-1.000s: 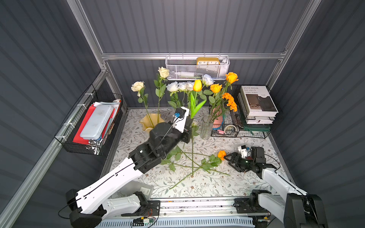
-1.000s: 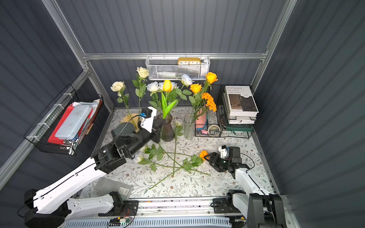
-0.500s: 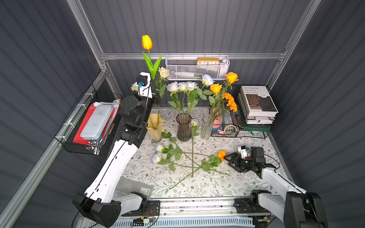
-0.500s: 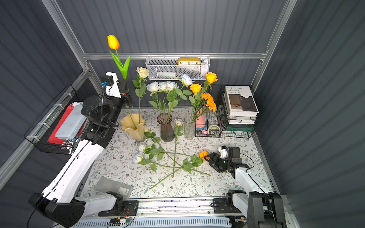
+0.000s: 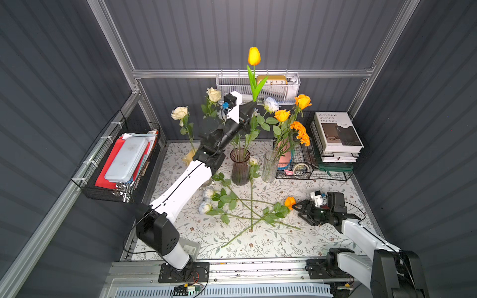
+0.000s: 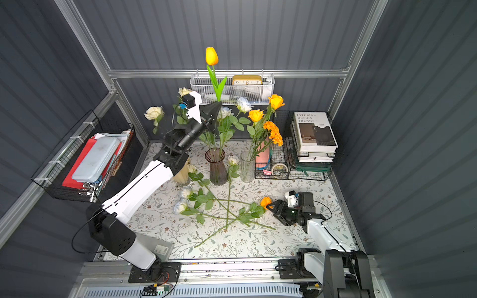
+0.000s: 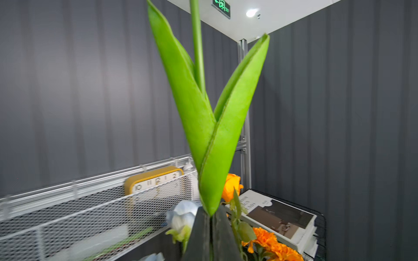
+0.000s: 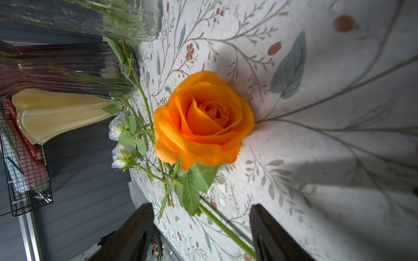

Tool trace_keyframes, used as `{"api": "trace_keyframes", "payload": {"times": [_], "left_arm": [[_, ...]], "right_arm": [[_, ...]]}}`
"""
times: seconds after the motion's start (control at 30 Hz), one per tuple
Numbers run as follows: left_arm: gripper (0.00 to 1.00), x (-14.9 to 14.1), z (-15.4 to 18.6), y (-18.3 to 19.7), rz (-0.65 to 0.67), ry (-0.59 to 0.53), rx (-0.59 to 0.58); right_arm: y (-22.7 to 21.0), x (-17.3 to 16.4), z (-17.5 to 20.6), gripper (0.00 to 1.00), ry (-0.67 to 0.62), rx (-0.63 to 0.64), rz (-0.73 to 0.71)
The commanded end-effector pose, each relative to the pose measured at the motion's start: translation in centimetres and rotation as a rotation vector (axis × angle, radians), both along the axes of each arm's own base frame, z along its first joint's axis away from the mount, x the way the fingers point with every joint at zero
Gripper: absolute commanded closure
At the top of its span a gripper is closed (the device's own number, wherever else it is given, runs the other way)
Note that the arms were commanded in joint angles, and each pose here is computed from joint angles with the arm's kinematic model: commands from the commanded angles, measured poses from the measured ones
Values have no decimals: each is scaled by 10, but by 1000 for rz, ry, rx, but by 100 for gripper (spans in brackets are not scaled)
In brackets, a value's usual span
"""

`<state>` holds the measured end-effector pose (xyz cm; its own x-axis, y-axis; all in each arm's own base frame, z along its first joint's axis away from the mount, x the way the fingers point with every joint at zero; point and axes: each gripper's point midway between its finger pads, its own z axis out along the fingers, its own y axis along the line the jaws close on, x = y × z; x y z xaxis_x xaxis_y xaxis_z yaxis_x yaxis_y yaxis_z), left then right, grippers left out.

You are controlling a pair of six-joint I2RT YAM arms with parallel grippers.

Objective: Arrange the flowers in different vases according to their colors
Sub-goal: Insert the flower into the vase.

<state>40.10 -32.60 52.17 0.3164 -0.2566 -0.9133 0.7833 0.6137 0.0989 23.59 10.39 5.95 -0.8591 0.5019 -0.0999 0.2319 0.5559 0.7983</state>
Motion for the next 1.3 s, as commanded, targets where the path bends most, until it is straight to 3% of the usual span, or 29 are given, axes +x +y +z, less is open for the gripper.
{"api": "trace_keyframes", "payload": {"times": [0.0,0.2,0.33,1.03,1.1,1.13,1.27], "left_arm": [[100,1,11,-11,-119,-35,-99],[100,20,-20,-44,-199,5,-114],[100,17,-36,-60,-226,19,-106],[100,32,-143,-89,-239,150,-42],[91,36,-155,-90,-228,174,-29],[77,37,-160,-91,-221,186,-16],[42,35,-165,-87,-177,220,8]], "right_arm": [[0,3,3,28,-18,-13,13],[0,4,3,28,-18,-13,13],[0,4,2,28,-15,-13,14],[0,3,2,28,-15,-14,15],[0,4,2,28,-17,-14,15],[0,3,2,28,-16,-14,13],[0,3,3,28,-19,-13,15]]}}
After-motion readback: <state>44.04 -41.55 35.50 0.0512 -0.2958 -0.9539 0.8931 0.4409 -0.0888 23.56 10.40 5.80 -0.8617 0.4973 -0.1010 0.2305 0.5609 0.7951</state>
